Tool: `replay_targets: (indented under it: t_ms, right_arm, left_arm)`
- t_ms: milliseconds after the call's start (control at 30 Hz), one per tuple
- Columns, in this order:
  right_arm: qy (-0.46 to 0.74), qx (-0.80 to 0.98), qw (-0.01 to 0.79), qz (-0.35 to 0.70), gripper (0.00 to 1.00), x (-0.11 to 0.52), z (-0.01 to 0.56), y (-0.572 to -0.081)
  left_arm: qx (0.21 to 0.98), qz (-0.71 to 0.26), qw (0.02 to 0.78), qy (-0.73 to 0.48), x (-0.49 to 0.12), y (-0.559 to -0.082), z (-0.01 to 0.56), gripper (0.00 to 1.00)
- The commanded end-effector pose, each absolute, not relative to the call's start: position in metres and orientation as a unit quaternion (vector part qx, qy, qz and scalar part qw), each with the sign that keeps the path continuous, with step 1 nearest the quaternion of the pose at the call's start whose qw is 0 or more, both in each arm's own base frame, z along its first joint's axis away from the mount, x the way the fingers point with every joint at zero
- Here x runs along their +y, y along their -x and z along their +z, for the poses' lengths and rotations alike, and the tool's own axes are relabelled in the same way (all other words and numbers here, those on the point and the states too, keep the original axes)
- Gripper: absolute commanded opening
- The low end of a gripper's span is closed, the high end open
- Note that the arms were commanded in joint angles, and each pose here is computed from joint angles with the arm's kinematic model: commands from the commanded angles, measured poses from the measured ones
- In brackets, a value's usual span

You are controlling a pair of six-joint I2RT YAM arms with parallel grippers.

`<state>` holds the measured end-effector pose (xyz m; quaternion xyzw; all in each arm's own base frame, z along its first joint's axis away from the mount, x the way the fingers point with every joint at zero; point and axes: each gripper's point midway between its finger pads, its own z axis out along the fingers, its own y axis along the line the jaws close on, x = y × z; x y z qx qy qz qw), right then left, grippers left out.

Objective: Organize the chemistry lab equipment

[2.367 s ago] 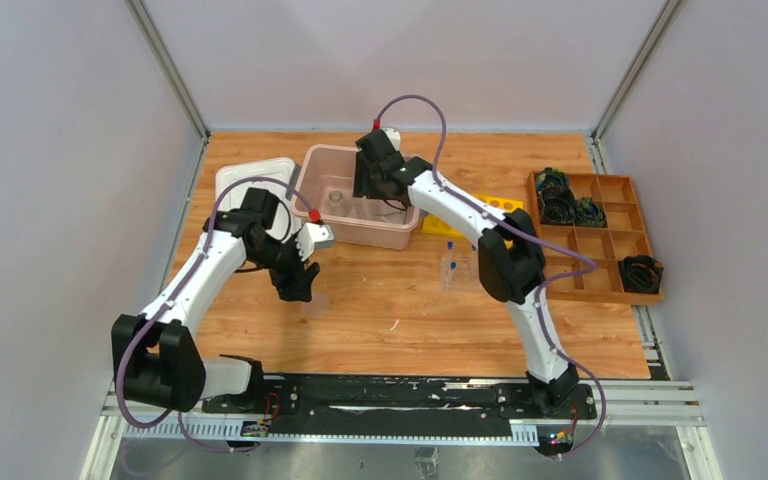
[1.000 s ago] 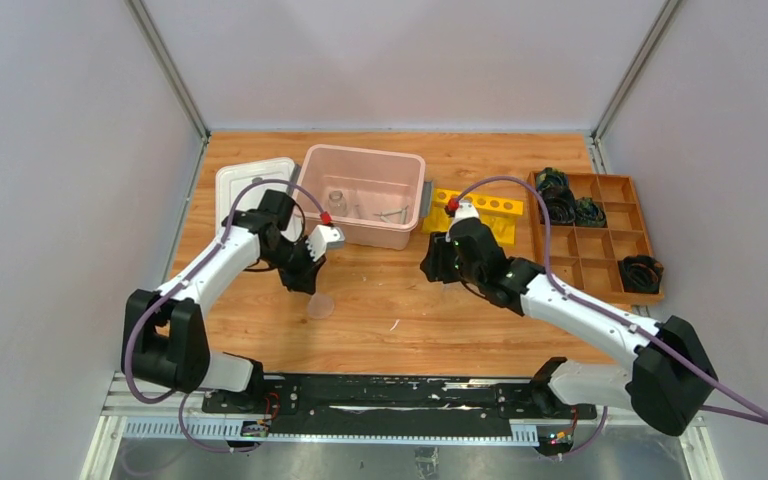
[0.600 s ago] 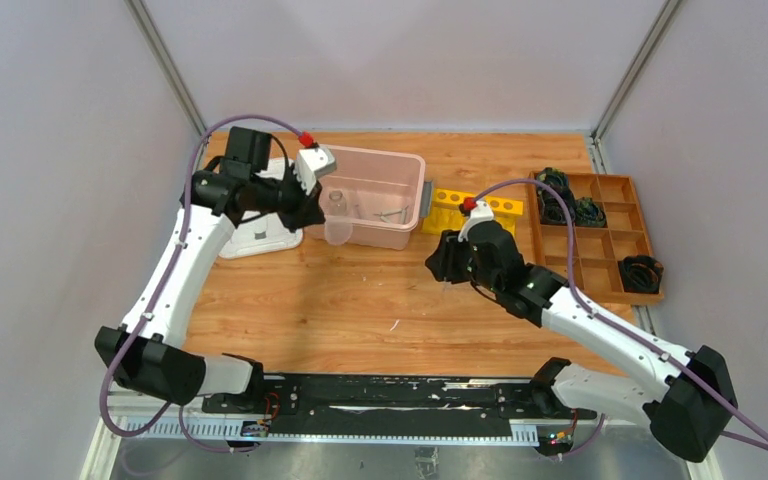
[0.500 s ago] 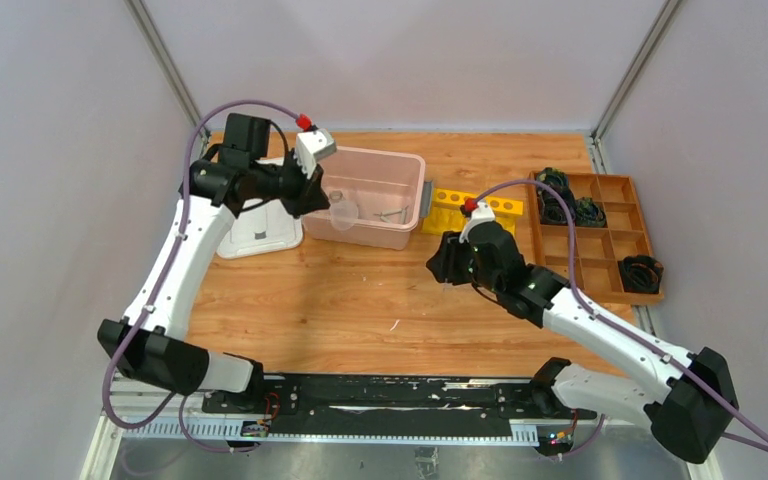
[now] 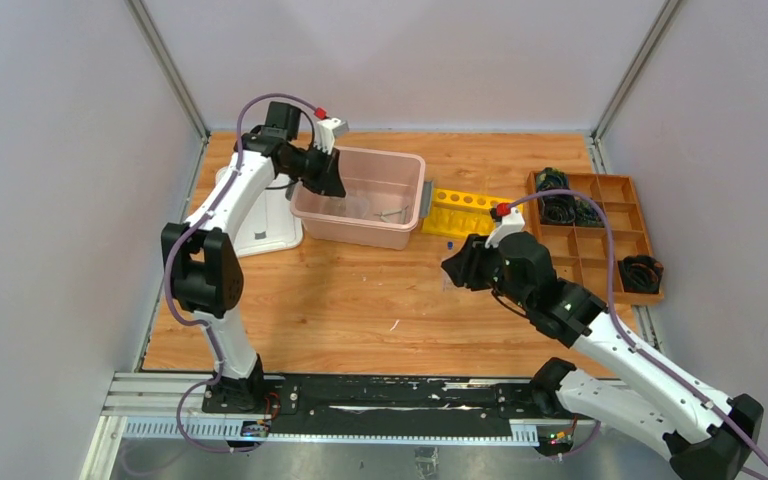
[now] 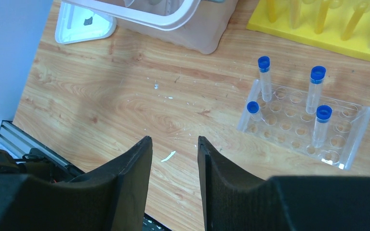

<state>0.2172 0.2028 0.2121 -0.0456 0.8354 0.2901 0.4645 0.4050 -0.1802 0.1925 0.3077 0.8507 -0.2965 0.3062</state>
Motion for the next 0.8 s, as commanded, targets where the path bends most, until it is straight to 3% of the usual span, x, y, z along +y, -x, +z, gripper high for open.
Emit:
replay_targets:
  t_ms: [0,67,233,400,567,767]
  right_arm:
    - [0.040,0.849,0.453,0.268,0.44,0.196,0.203,-0.213]
    - [0.038,0.850,0.451,0.269,0.44,0.197,0.203,-0.214]
    - [0.040,0.853,0.446,0.266,0.46,0.200,0.205,-0.217]
    - [0.040,0.850,0.456,0.260,0.48,0.198,0.213,-0.220]
    - [0.043,0.850,0.461,0.252,0.49,0.197,0.217,-0.222]
    - [0.042,0.852,0.458,0.250,0.49,0.196,0.215,-0.221]
  left_arm:
    - [0.844,-0.314,0.312,-0.304,-0.189,-0.405,0.196,0.13]
    - [0.853,-0.301,0.302,-0.301,-0.186,-0.403,0.184,0.21]
    - [0.873,-0.188,0.341,-0.293,-0.154,-0.422,0.180,0.55]
    - [0.865,-0.092,0.395,-0.296,-0.124,-0.433,0.207,0.71]
    - [0.850,-0.051,0.432,-0.298,-0.106,-0.430,0.245,0.76]
    - [0.870,-0.029,0.429,-0.242,-0.054,-0.433,0.246,0.76]
